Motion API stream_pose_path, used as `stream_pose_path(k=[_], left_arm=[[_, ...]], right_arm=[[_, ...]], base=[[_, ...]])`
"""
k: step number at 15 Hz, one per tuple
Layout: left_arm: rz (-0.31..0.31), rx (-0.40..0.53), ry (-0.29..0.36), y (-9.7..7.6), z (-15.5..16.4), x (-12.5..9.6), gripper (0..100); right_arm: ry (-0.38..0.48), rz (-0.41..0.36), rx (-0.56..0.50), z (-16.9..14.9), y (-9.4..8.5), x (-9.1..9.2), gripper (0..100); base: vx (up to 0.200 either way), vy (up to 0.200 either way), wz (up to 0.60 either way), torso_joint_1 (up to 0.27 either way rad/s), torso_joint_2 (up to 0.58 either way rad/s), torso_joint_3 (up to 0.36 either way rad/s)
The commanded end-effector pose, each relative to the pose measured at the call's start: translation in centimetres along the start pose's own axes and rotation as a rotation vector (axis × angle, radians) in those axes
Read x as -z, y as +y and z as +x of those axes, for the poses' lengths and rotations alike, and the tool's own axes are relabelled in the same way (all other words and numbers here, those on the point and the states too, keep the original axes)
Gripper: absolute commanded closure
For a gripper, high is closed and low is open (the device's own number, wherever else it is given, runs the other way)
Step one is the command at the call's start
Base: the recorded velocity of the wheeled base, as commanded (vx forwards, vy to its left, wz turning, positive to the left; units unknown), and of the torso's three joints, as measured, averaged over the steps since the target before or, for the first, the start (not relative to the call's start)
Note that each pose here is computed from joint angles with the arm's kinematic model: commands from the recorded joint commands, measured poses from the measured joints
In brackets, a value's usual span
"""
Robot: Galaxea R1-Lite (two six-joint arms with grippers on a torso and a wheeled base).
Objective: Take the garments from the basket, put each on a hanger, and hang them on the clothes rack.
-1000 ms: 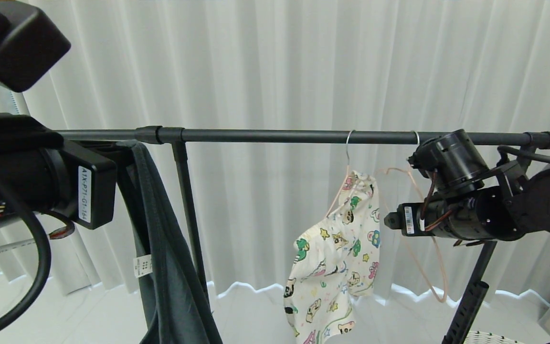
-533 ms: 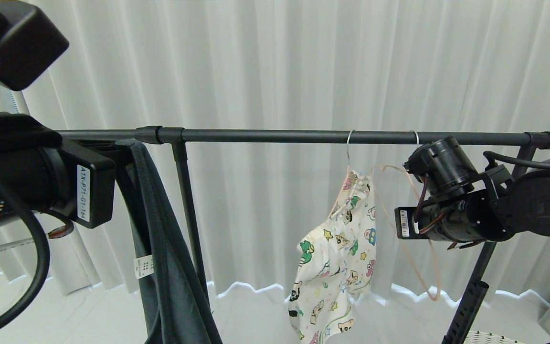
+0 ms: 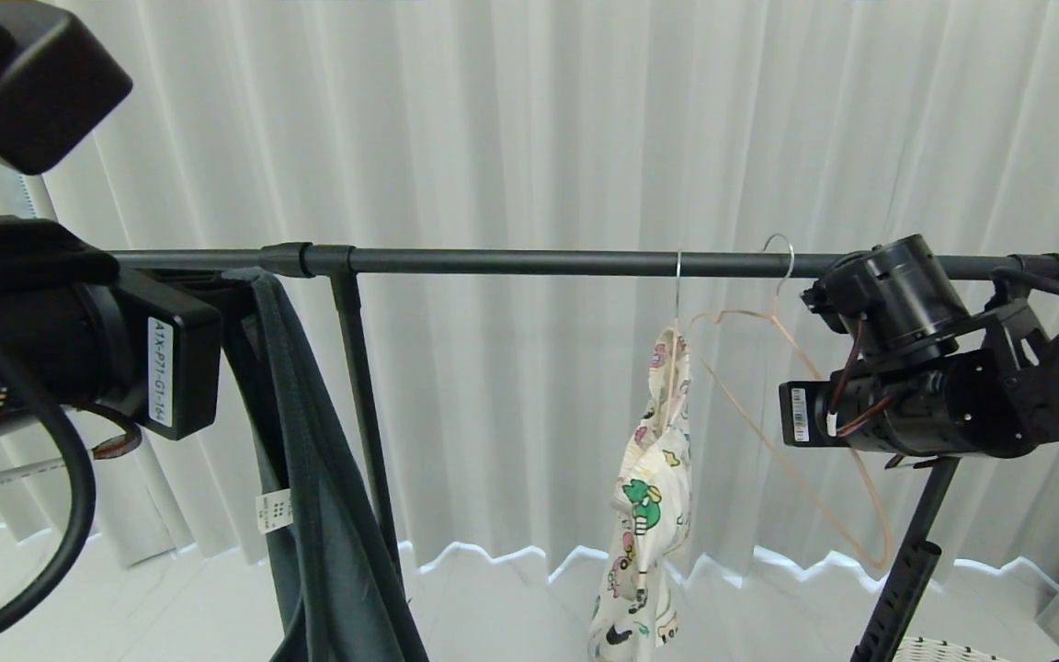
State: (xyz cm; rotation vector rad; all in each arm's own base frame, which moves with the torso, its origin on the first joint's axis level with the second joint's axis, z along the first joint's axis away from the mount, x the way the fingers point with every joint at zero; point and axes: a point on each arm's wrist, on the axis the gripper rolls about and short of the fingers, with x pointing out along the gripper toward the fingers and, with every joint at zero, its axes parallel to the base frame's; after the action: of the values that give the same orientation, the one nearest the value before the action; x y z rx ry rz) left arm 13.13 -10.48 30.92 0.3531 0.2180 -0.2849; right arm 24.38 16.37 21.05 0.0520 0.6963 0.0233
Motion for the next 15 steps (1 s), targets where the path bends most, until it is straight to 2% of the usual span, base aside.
stream_pose_path(k=[1, 4, 8, 11, 15], left_arm=[[-0.003, -0.001, -0.003, 0.0, 0.0, 0.0, 100], [-0.01, -0.006, -0.023, 0.1, 0.0, -0.3, 100], [-0.008, -0.008, -0.031, 0.2, -0.2, -0.3, 100], [-0.008, -0.008, -0.03, 0.2, -0.2, -0.3, 100], [-0.002, -0.006, -0.022, 0.1, -0.1, -0.1, 100]], right_arm=[[-0.044, 0.011, -0.02, -1.8, -0.6, -0.5, 100], [-0.077, -0.004, -0.032, -3.5, -1.4, -0.7, 100], [-0.099, -0.066, -0.028, -6.2, -3.5, 1.4, 100], [-0.158, -0.066, -0.053, -9.2, -5.5, 2.2, 100], [-0.186, -0.128, -0.06, -11.9, -8.7, 5.7, 100]], base=[[0.0, 0.0, 0.0, 0.0, 0.0, 0.0], [0.0, 0.0, 0.0, 0.0, 0.0, 0.0], [0.0, 0.0, 0.0, 0.0, 0.0, 0.0], [0.0, 0.0, 0.0, 0.0, 0.0, 0.0], [0.0, 0.0, 0.0, 0.0, 0.0, 0.0]])
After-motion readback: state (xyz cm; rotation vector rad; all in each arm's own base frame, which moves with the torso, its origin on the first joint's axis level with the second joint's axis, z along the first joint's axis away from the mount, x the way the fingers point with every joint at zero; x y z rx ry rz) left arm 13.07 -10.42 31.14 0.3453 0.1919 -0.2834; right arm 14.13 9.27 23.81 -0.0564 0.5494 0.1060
